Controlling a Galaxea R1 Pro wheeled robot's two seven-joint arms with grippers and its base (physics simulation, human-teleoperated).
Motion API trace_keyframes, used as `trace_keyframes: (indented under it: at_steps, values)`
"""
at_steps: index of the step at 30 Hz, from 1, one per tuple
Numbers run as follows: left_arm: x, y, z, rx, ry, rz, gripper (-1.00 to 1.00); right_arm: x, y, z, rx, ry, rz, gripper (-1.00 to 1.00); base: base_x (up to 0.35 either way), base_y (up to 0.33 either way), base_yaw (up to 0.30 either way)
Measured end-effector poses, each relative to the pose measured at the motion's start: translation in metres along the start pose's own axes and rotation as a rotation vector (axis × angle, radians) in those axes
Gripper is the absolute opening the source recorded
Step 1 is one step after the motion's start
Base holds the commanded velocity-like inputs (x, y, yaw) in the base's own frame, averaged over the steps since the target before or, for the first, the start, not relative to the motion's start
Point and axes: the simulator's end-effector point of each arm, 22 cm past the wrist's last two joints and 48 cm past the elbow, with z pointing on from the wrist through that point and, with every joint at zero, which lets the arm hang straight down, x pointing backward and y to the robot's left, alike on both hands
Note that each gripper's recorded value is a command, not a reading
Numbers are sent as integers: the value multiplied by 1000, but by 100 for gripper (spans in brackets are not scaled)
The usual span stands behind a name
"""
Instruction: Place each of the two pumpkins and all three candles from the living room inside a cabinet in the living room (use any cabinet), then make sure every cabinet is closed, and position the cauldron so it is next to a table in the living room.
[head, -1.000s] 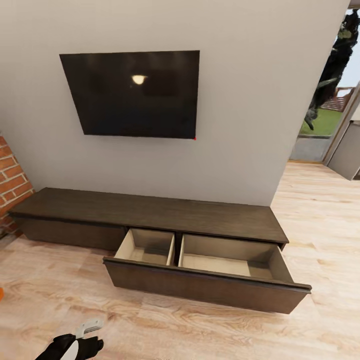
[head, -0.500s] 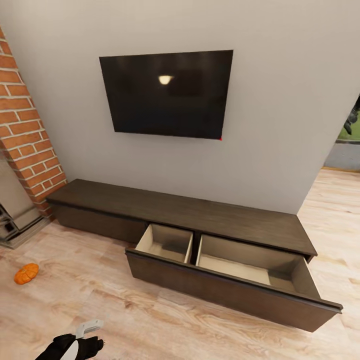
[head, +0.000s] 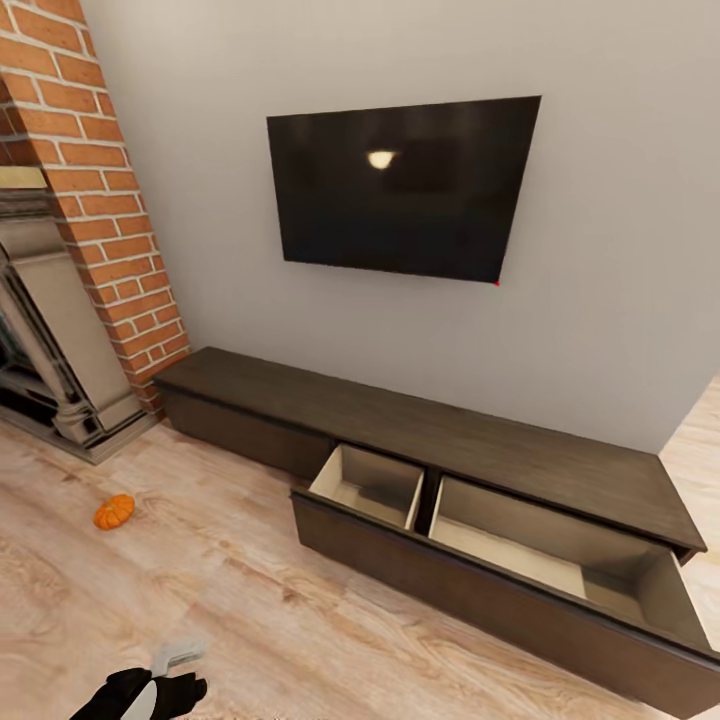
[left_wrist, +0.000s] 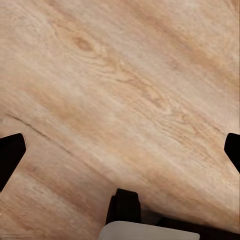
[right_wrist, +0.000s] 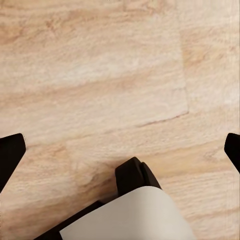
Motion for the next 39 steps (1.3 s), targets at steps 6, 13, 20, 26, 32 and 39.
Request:
trace_keyframes:
  at_steps: [6, 13, 20, 26, 32, 39]
  values:
    - [0, 0, 0, 0, 0, 0, 100, 0, 0, 0, 0, 0, 0, 100, 0, 0, 290]
    - [0, 0, 0, 1, 0, 0, 100, 2, 4, 0, -5, 3, -1, 100, 0, 0, 290]
    - [0, 0, 0, 0, 0, 0, 100, 3, 4, 0, -5, 3, -2, 100, 0, 0, 290]
    - [0, 0, 0, 0, 0, 0, 100, 3, 4, 0, -5, 3, -2, 100, 0, 0, 290]
    - [0, 0, 0, 0, 0, 0, 100, 3, 4, 0, -6, 3, -2, 100, 0, 0, 290]
    - [0, 0, 0, 0, 0, 0, 100, 3, 5, 0, -6, 4, -3, 100, 0, 0, 290]
